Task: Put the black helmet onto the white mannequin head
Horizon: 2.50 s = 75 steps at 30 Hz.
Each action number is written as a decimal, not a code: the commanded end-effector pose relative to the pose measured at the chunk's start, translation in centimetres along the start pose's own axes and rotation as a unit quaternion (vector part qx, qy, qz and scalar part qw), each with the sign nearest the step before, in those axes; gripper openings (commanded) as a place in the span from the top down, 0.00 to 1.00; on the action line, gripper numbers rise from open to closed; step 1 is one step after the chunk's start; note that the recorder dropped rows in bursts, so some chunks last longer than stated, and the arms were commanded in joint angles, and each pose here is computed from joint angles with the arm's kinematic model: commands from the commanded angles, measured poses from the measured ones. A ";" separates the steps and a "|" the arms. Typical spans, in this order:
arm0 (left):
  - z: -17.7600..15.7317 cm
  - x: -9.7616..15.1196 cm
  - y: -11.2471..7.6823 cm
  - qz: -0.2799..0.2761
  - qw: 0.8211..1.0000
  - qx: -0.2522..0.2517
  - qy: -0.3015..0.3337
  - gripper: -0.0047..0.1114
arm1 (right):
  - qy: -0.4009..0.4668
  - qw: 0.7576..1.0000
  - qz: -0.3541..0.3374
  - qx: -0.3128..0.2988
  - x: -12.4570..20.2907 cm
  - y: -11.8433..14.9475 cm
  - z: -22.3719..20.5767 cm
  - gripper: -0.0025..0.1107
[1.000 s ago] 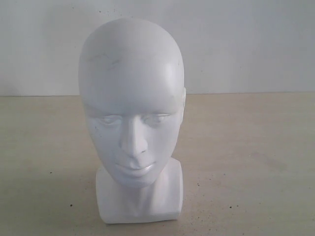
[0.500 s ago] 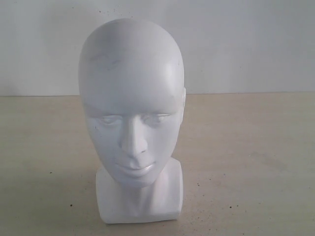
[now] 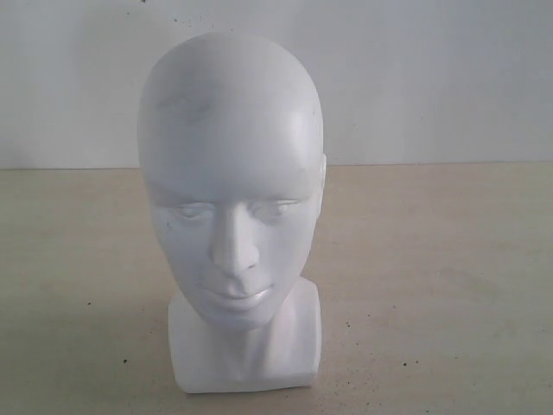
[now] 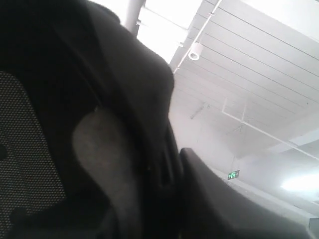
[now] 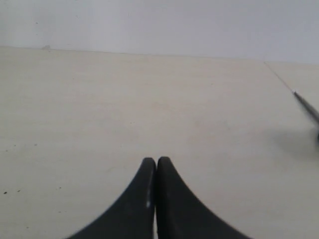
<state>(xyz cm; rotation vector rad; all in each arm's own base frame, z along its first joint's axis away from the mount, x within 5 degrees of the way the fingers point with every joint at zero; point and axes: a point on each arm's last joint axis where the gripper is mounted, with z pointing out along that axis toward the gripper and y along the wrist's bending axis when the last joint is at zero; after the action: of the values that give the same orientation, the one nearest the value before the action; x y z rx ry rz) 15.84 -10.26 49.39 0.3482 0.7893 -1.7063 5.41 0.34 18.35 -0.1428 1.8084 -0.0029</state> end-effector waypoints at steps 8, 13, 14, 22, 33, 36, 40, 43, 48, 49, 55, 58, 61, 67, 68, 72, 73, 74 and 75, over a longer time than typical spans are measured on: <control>1.6 2.0 1.1 -0.059 0.997 0.050 -0.022 0.92 | -0.141 0.990 -0.023 0.009 -2.5 -0.1 -0.4 0.98; 1.9 3.0 2.9 -0.087 0.995 0.037 -0.023 0.92 | -0.213 0.970 0.117 -0.013 -3.8 -0.2 -0.9 0.98; 2.0 3.0 3.1 -0.088 0.995 0.035 -0.022 0.92 | -0.225 0.963 0.147 -0.018 -4.0 -0.3 -1.0 0.98; 2.1 3.1 3.3 -0.067 0.997 0.033 -0.020 0.92 | -0.291 0.936 0.195 -0.025 -5.0 -0.6 -1.6 0.98; 2.0 4.4 4.8 -0.053 0.998 0.019 0.018 0.92 | -0.338 0.917 0.206 -0.050 -12.8 -1.0 -5.3 0.98; 1.9 4.9 5.8 -0.059 0.998 0.009 0.023 0.92 | -0.334 0.920 0.199 -0.049 -16.9 -1.3 -6.2 0.98; 1.8 5.6 7.0 -0.065 0.997 -0.003 0.035 0.92 | -0.287 0.943 0.166 -0.035 -22.8 -1.7 -5.8 0.98; 1.7 6.0 7.4 -0.059 0.997 -0.007 0.046 0.92 | -0.244 0.962 0.122 -0.021 -26.7 -1.9 -4.7 0.98; 1.7 6.4 7.3 -0.018 0.997 -0.002 0.072 0.92 | -0.147 0.986 0.062 -0.057 -32.0 -1.4 0.0 0.98; 1.6 6.6 7.4 -0.013 0.997 -0.001 0.079 0.92 | -0.132 0.987 0.056 -0.078 -32.3 -1.0 0.9 0.98; 0.0 6.7 8.6 -0.002 0.996 -0.035 0.080 0.92 | -0.170 0.968 -0.003 -0.182 -36.0 0.7 2.3 0.98; -0.1 6.4 8.7 0.015 0.997 -0.040 0.061 0.92 | -0.159 0.967 -0.017 -0.198 -36.2 1.0 1.8 0.98; -0.1 6.3 8.7 0.019 0.997 -0.040 0.061 0.92 | -0.110 0.966 -0.009 -0.236 -35.4 1.7 2.9 0.98; -0.2 6.6 8.7 0.030 0.996 -0.038 0.075 0.92 | -0.134 0.952 0.024 -0.276 -35.9 2.2 3.0 0.98; -0.3 6.7 8.8 0.029 0.996 -0.040 0.075 0.92 | -0.133 0.949 0.028 -0.283 -36.0 2.3 3.0 0.98; -0.8 6.9 9.1 0.030 0.995 -0.051 0.076 0.92 | -0.104 0.945 0.031 -0.309 -35.5 2.8 3.8 0.98; -1.1 7.0 9.3 0.032 0.995 -0.055 0.077 0.92 | -0.100 0.944 0.034 -0.313 -35.4 2.8 4.1 0.98; -1.2 7.1 9.3 0.029 0.995 -0.058 0.077 0.92 | -0.096 0.942 0.039 -0.318 -35.4 2.9 4.4 0.98; -1.4 7.1 9.4 0.027 0.995 -0.061 0.075 0.92 | -0.092 0.940 0.046 -0.325 -35.3 3.0 4.7 0.98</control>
<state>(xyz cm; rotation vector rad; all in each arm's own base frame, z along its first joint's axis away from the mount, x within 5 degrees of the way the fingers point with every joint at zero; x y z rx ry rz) 22.77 -16.39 40.32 0.4282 1.0752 -1.5938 17.20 7.00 51.35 -0.5063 1.5543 0.6222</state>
